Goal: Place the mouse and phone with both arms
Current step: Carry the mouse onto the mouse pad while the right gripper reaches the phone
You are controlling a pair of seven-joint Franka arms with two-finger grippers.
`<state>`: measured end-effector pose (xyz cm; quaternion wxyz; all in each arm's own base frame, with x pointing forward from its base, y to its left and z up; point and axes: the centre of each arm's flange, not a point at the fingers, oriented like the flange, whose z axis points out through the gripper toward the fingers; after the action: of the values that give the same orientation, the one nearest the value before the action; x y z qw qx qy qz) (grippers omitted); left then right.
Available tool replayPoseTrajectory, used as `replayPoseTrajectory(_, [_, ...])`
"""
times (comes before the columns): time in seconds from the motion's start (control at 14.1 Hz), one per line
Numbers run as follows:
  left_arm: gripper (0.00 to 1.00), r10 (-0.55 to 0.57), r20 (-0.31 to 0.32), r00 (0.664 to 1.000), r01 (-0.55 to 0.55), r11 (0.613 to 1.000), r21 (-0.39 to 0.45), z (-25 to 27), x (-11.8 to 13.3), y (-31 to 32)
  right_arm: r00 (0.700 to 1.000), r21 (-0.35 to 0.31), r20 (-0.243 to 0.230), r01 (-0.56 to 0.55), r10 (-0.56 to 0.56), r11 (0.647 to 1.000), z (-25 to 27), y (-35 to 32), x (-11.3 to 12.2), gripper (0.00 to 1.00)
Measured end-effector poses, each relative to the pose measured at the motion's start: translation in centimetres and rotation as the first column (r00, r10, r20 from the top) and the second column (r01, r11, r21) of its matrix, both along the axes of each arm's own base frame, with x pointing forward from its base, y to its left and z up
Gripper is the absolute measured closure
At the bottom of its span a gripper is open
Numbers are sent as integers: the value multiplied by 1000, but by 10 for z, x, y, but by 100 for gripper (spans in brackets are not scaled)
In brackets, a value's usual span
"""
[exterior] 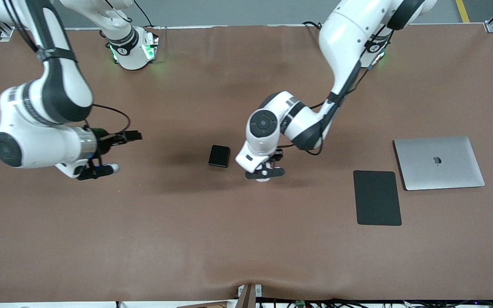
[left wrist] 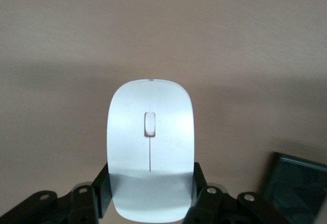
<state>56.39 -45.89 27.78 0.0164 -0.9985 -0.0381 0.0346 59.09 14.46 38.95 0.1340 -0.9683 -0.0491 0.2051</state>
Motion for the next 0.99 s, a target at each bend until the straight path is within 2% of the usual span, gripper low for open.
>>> replayPoseTrajectory(0.28, [38,-16,-55,998,18,999,27,25,62,112,993,1,77,90,-90,996,-45,62,-17,0])
replayPoseTrajectory(0.5, [38,-58,-89,994,64,996,58,12,95,201,973,16,137,185,-186,983,-67,110,-32,0])
replayPoseTrajectory(0.71, [38,-92,-109,990,101,991,82,-6,114,280,945,66,174,270,-277,961,-96,157,-42,0])
replayPoseTrajectory(0.85, [38,-100,-89,991,107,992,66,-24,120,311,934,89,179,297,-309,951,-125,180,-48,0])
replayPoseTrajectory(0.99, [38,-114,-50,992,116,992,47,-50,120,332,938,51,189,288,-292,956,-154,191,-55,0])
